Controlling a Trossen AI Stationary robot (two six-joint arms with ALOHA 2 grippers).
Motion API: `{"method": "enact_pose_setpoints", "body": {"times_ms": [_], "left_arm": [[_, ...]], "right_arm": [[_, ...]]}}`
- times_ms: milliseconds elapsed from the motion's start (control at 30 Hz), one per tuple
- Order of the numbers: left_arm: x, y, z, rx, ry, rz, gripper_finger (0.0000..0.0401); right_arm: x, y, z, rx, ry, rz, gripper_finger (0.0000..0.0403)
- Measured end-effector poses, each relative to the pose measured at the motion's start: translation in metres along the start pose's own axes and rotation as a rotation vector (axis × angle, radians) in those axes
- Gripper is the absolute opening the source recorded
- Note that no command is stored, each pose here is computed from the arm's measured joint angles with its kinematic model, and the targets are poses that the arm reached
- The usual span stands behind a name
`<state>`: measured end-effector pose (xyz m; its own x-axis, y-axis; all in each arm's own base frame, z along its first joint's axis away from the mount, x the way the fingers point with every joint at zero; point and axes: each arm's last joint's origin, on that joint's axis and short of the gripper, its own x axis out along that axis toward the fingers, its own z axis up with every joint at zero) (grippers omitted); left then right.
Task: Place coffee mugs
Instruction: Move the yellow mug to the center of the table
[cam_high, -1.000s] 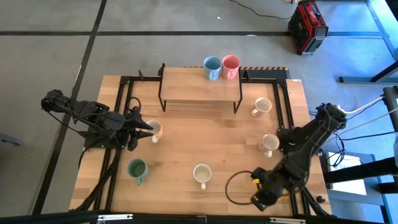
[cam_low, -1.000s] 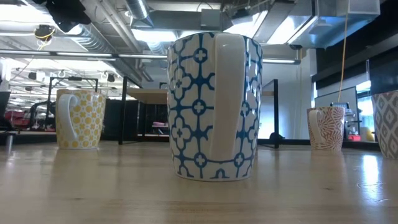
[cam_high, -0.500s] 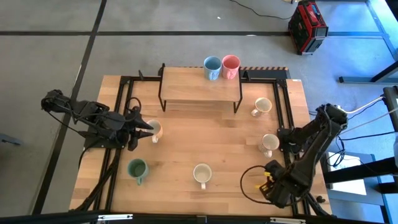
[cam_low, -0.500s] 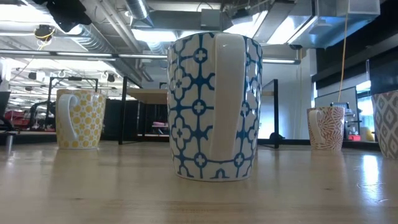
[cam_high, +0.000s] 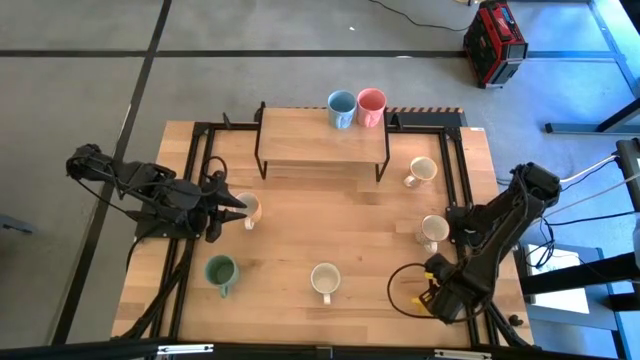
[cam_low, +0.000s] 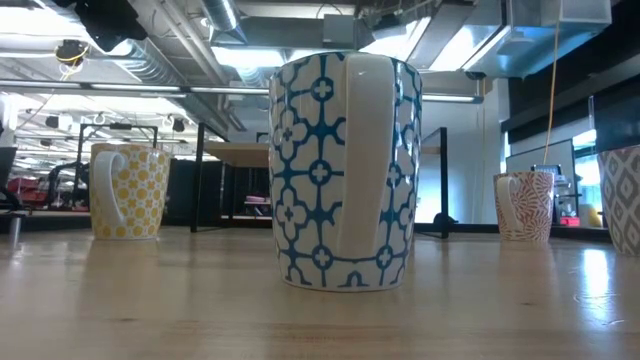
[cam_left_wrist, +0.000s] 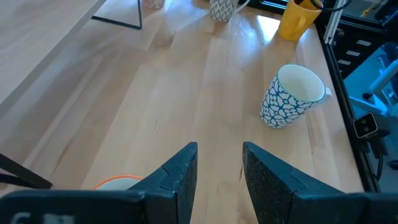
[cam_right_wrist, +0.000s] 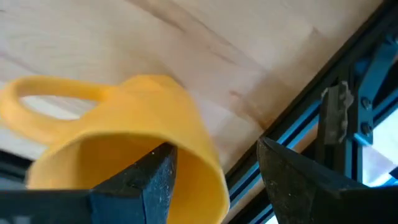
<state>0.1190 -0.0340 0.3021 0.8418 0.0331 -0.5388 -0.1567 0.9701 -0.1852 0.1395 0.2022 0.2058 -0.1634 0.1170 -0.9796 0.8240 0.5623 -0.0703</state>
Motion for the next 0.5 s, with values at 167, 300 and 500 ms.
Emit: {"method": "enact_pose_setpoints", "body": {"times_ms": [167,300,500], "left_arm": [[0.000,0.000,0.000,0.000,0.002,-0.003,0.0123],[0.000,0.000,0.000,0.000,0.002,-0.005,0.0123],[0.000,0.000,0.000,0.006,0.002,-0.005,0.0123]], "right_arm": [[0.012,-0.002,0.003,-0.074,0.012,0.006,0.0188],[0.014,-0.002,0.004,-0.119,0.011,0.014,0.0130],[0.014,0.000,0.004,-0.217,0.004,0.031,0.0019]]}}
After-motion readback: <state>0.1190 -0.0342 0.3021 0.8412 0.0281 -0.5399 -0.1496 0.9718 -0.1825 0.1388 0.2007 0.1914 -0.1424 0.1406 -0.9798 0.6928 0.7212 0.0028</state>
